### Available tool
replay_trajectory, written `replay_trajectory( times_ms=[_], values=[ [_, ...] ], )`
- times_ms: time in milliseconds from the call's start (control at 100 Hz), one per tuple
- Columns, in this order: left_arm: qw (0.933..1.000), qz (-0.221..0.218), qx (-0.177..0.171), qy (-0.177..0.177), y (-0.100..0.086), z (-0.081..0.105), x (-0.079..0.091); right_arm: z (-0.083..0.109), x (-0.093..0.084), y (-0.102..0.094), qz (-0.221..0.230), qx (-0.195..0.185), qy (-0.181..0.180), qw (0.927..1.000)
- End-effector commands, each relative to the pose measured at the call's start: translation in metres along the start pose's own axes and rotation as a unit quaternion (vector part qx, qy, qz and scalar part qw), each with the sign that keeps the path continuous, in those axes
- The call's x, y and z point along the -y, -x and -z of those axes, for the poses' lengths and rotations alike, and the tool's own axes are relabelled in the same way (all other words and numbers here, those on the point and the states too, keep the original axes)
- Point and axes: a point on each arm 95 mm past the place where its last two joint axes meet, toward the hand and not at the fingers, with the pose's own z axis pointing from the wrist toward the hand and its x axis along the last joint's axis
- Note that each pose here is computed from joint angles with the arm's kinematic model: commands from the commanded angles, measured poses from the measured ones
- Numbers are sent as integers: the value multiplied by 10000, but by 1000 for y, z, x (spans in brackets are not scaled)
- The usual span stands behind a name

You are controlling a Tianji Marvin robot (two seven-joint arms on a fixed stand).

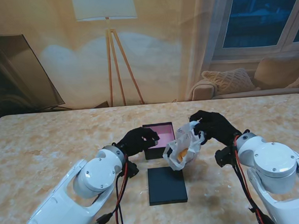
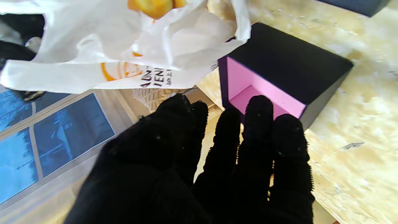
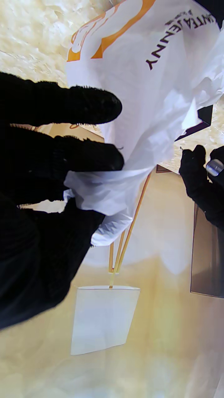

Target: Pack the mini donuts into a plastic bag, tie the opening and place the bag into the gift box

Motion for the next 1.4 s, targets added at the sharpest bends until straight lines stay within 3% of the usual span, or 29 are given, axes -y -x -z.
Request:
replay_trajectory(
  times_ms=[0, 360, 650, 1030, 1390],
  values=[
    [9999, -4, 94, 114, 9, -1, -8, 1, 5, 1, -48, -19, -118, 9999],
    [9992, -300, 238, 108, 14, -13, -18, 4, 5, 1, -92, -51, -142, 9998],
    [9958, -786, 278, 387, 6, -26, -23, 4, 4, 1, -91, -74, -154, 9998],
    [9942, -799, 307, 650, -4, -37, -33, 4, 1, 2, -55, -50, -174, 9998],
    [9904, -612, 221, 1216, 1, -28, -37, 4, 1, 1, -29, -75, -148, 9999]
  ],
)
